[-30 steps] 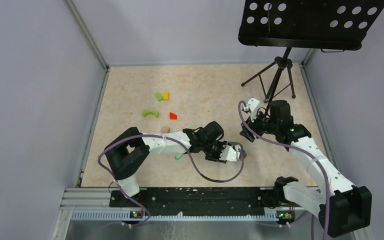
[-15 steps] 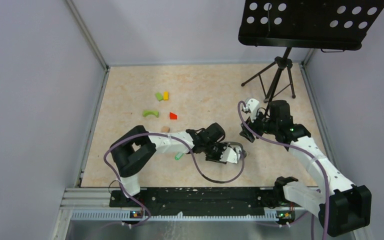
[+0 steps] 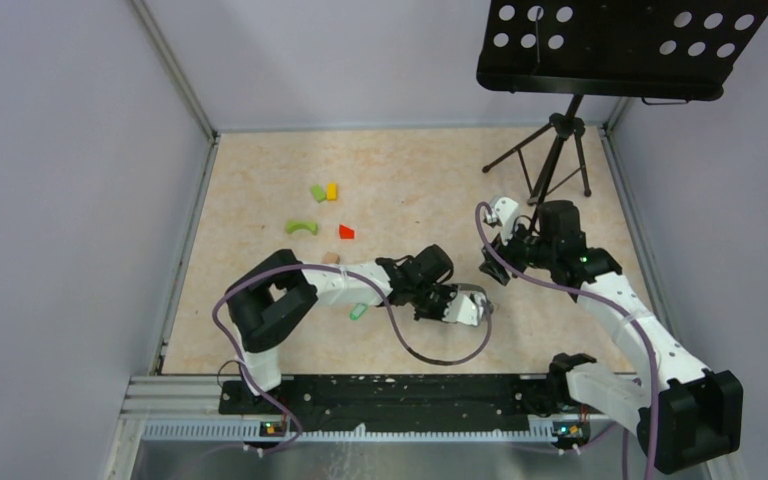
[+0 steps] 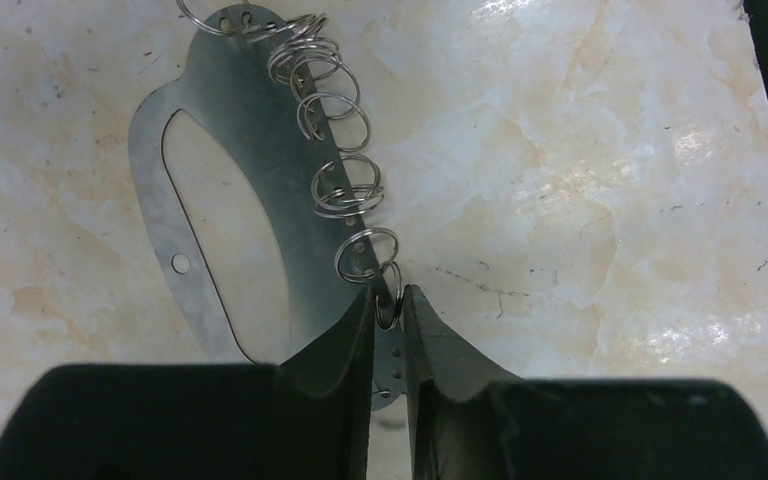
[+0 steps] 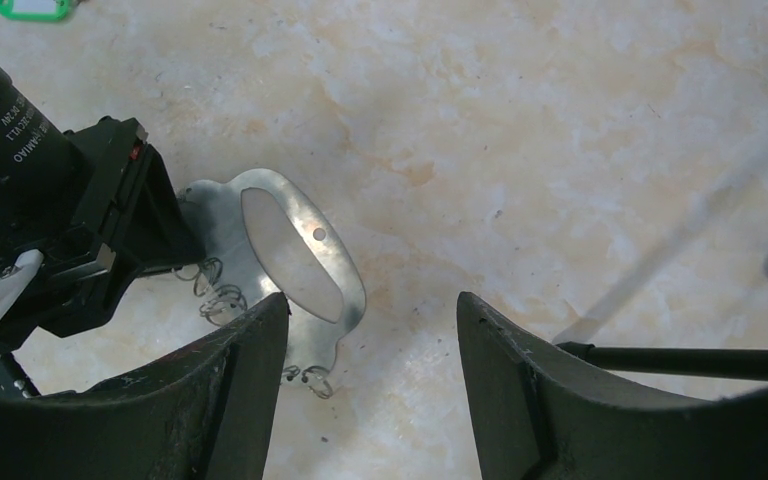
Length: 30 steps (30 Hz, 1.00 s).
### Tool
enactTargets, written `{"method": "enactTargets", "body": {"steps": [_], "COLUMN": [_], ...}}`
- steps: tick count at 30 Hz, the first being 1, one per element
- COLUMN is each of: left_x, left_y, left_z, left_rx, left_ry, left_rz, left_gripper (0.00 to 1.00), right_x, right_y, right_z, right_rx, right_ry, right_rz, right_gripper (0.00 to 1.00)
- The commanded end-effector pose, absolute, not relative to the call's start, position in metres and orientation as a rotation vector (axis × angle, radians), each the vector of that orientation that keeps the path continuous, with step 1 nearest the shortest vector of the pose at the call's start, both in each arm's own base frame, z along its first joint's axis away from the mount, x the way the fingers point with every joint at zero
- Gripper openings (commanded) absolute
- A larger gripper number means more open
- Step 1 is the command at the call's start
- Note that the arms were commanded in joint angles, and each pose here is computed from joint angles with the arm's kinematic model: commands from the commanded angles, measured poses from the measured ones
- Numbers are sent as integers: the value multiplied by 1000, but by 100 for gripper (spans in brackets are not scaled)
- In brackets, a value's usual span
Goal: Put the keys on the keyring
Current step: Pick up the keyring from the center of the board.
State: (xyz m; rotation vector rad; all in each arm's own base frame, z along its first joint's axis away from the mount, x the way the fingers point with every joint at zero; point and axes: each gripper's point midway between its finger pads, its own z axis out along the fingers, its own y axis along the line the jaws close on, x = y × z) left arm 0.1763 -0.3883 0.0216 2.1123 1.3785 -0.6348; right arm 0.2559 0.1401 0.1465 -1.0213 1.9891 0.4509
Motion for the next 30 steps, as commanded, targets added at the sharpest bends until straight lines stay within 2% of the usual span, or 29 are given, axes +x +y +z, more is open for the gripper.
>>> {"method": "enactTargets", "body": {"steps": [1, 5, 12, 19, 25, 30], "left_x": [175, 174, 179, 182, 177, 175], "left_y": [-402, -402, -390, -365, -355, -351], "left_z": [38, 56, 116, 190, 210, 219], "left_rx": [2094, 2077, 1958, 1767, 1715, 1659], "left_ry": [1329, 1309, 1231, 1042, 1018, 1022], "left_rz": [-678, -694, -869, -1125, -1154, -1175], "left_gripper": [16, 0, 0, 0, 0, 0], "right_x": [261, 261, 259, 243, 223, 211], "right_y": [143, 144, 158, 191, 211, 224], "right_z": [159, 162, 193, 239, 261, 256], "right_rx": [-1032, -1028, -1050, -1162, -1236, -1277], "right_ry": [1944, 1937, 1832, 1584, 1407, 1364], "right_rz": [455, 460, 534, 734, 908, 978], "right_gripper": [61, 61, 61, 61, 58, 55]}}
